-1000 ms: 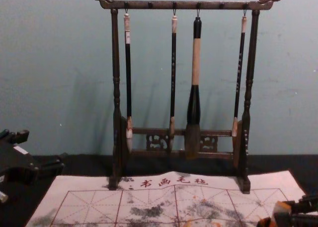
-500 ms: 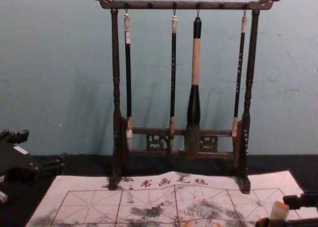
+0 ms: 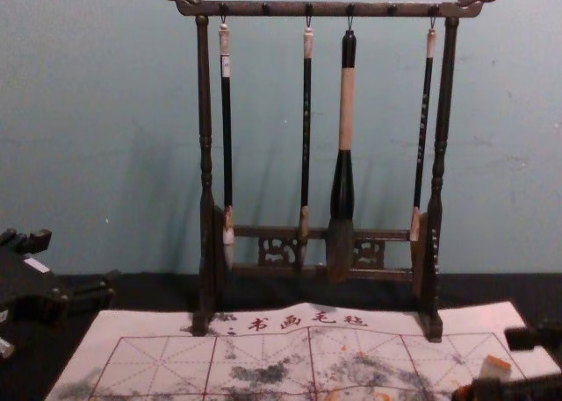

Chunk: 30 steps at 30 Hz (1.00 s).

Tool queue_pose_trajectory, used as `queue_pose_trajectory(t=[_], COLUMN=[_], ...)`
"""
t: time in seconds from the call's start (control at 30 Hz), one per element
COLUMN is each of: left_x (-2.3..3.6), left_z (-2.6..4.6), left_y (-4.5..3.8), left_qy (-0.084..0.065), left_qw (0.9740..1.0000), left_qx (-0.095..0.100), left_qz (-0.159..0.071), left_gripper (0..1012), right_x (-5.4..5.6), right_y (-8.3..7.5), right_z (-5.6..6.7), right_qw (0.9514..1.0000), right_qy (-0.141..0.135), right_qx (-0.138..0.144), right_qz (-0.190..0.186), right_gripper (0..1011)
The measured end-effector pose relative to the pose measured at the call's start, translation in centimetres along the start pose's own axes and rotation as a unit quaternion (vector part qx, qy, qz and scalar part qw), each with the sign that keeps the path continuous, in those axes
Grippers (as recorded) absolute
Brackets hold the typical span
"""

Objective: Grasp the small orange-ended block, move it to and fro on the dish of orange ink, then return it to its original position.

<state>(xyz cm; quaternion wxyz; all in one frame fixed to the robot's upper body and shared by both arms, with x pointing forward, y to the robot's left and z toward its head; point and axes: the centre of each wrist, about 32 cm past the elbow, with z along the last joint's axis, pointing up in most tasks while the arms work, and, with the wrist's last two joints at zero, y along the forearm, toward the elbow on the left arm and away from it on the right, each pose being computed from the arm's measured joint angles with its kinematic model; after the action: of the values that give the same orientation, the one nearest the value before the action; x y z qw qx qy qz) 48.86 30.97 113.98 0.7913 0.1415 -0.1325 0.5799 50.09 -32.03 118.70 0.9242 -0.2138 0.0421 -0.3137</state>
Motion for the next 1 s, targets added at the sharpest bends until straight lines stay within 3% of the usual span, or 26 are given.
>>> queue_pose_trajectory(t=[0.23,0.3,0.33,0.37,0.43,0.53,0.57,0.67,0.9,1.0], left_x=[0.0,0.0,0.0,0.0,0.0,0.0,0.0,0.0,0.0,0.0], left_z=[0.0,0.0,0.0,0.0,0.0,0.0,0.0,0.0,0.0,0.0], left_y=[0.0,0.0,0.0,0.0,0.0,0.0,0.0,0.0,0.0,0.0], left_qy=[0.0,0.0,0.0,0.0,0.0,0.0,0.0,0.0,0.0,0.0], left_qw=[1.0,1.0,1.0,1.0,1.0,1.0,1.0,1.0,1.0,1.0], left_qx=[0.0,0.0,0.0,0.0,0.0,0.0,0.0,0.0,0.0,0.0], left_qz=[0.0,0.0,0.0,0.0,0.0,0.0,0.0,0.0,0.0,0.0], left_gripper=[1001,1001,1001,1001,1001,1001,1001,1001,1002,1001], right_x=[0.0,-0.3,-0.3,-0.5,-0.8,-1.4,-1.4,-1.9,-2.9,-3.0], right_y=[-0.4,-0.5,-0.5,-0.3,-0.1,0.8,0.8,1.8,3.4,3.7], right_z=[0.7,0.9,0.9,0.9,0.6,-0.7,-0.7,-2.3,-4.4,-4.7], right_qw=[0.9973,0.992,0.992,0.9879,0.9833,0.9689,0.9689,0.9592,0.9525,0.9516], right_qy=[0.005,0.004,0.004,0.002,0.003,0.009,0.009,0.019,0.006,0.002], right_qx=[0.058,0.082,0.082,0.088,0.088,0.078,0.078,0.062,0.038,0.033], right_qz=[-0.046,-0.096,-0.096,-0.127,-0.159,-0.235,-0.235,-0.275,-0.302,-0.306], right_gripper=[1003,1003,1003,1003,1003,1003,1003,1003,1003,1003])
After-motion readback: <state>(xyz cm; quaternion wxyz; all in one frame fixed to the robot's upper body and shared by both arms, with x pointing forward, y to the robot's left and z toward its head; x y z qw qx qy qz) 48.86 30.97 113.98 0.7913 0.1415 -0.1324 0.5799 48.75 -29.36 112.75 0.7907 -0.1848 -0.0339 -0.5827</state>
